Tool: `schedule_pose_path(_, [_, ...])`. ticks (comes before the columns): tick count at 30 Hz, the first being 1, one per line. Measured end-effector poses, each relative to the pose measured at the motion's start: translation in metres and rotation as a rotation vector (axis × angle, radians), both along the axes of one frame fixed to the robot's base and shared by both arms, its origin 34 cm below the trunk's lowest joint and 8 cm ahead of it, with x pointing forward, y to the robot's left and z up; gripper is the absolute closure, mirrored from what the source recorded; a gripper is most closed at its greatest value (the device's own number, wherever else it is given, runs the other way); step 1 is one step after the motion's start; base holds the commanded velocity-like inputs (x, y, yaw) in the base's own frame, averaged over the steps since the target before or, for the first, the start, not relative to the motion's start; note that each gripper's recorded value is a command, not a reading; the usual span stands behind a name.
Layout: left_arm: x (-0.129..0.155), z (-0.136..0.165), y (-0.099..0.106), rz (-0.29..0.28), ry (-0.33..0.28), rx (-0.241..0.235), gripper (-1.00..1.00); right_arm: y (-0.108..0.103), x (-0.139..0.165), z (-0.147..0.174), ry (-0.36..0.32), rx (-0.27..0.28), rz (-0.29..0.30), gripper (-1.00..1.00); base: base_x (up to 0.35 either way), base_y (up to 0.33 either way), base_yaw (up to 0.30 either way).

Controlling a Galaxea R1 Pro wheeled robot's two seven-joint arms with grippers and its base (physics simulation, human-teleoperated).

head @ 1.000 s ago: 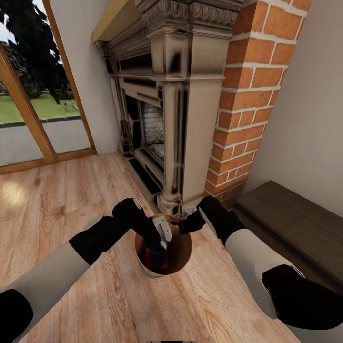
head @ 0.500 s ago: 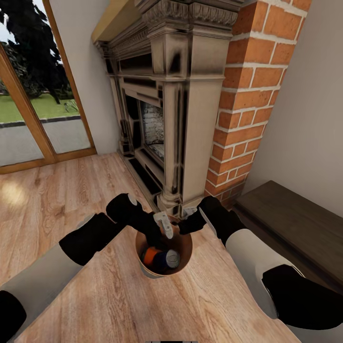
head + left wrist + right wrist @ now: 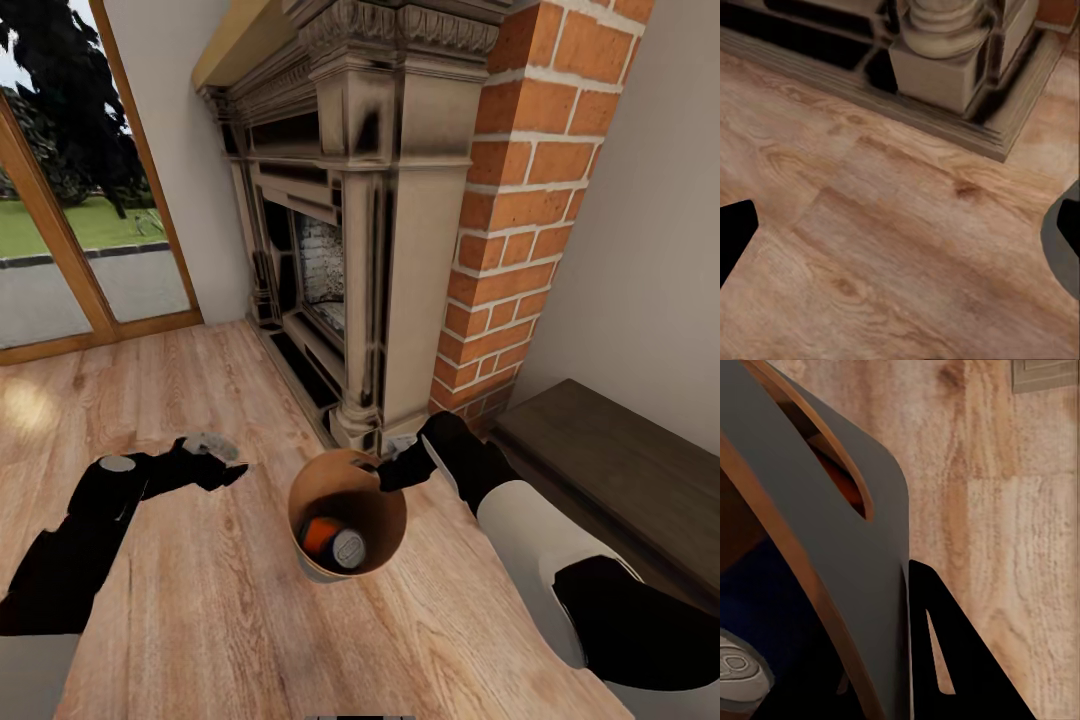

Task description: Put the three can of soda from the living room inside the tash can in the kitchen.

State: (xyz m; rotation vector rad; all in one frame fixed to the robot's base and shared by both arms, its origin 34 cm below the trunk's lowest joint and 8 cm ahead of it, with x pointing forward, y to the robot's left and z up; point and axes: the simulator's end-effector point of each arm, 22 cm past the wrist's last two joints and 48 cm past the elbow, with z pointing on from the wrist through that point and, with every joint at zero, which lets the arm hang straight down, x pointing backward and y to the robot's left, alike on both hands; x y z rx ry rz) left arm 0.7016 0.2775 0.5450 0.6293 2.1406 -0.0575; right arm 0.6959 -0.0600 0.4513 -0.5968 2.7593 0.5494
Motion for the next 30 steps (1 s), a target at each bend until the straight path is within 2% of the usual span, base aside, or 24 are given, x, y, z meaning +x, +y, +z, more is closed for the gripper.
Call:
schedule_pose_path(1, [-0.003, -0.011, 0.022, 0.080, -0.031, 0.010, -1.00, -0.002, 0.001, 0.000, -0.001, -0.003, -0.002, 1.00, 0.000, 0.000, 0.000])
schedule_pose_path(4, [-0.007, -0.023, 0.044, 0.177, -0.059, 0.002, -1.00, -0.008, 0.002, -0.002, -0.005, -0.018, -0.006, 1.00, 0.003, 0.000, 0.000])
schedule_pose_path(6, [-0.002, -0.011, 0.053, 0.179, -0.084, 0.017, -1.00, -0.020, 0.010, 0.003, -0.032, -0.061, 0.004, 1.00, 0.006, 0.000, 0.000])
schedule_pose_path(9, [0.004, 0.006, 0.066, 0.185, -0.115, 0.037, -1.00, -0.047, 0.026, 0.008, -0.094, -0.174, 0.026, 1.00, 0.006, 0.000, 0.000])
schedule_pose_path(13, [0.008, 0.017, 0.072, 0.190, -0.130, 0.025, -1.00, -0.078, 0.047, 0.021, -0.178, -0.311, 0.057, 1.00, 0.006, 0.000, 0.000])
schedule_pose_path(15, [0.007, 0.018, 0.074, 0.191, -0.128, 0.017, -1.00, -0.086, 0.057, 0.031, -0.217, -0.356, 0.067, 1.00, 0.006, 0.000, 0.000])
schedule_pose_path(18, [0.006, 0.017, 0.071, 0.178, -0.122, 0.009, -1.00, -0.092, 0.068, 0.045, -0.255, -0.394, 0.074, 1.00, 0.006, 0.000, 0.000])
schedule_pose_path(22, [0.005, 0.016, 0.066, 0.160, -0.113, -0.002, -1.00, -0.099, 0.077, 0.057, -0.274, -0.425, 0.070, 1.00, 0.006, 0.000, 0.000])
schedule_pose_path(27, [0.003, 0.014, 0.060, 0.138, -0.103, -0.015, -1.00, -0.105, 0.075, 0.056, -0.264, -0.452, 0.064, 1.00, 0.005, 0.000, 0.000])
schedule_pose_path(30, [-0.004, 0.002, 0.056, 0.128, -0.082, -0.047, -1.00, -0.115, 0.072, 0.050, -0.254, -0.461, 0.037, 1.00, 0.001, 0.000, 0.000])
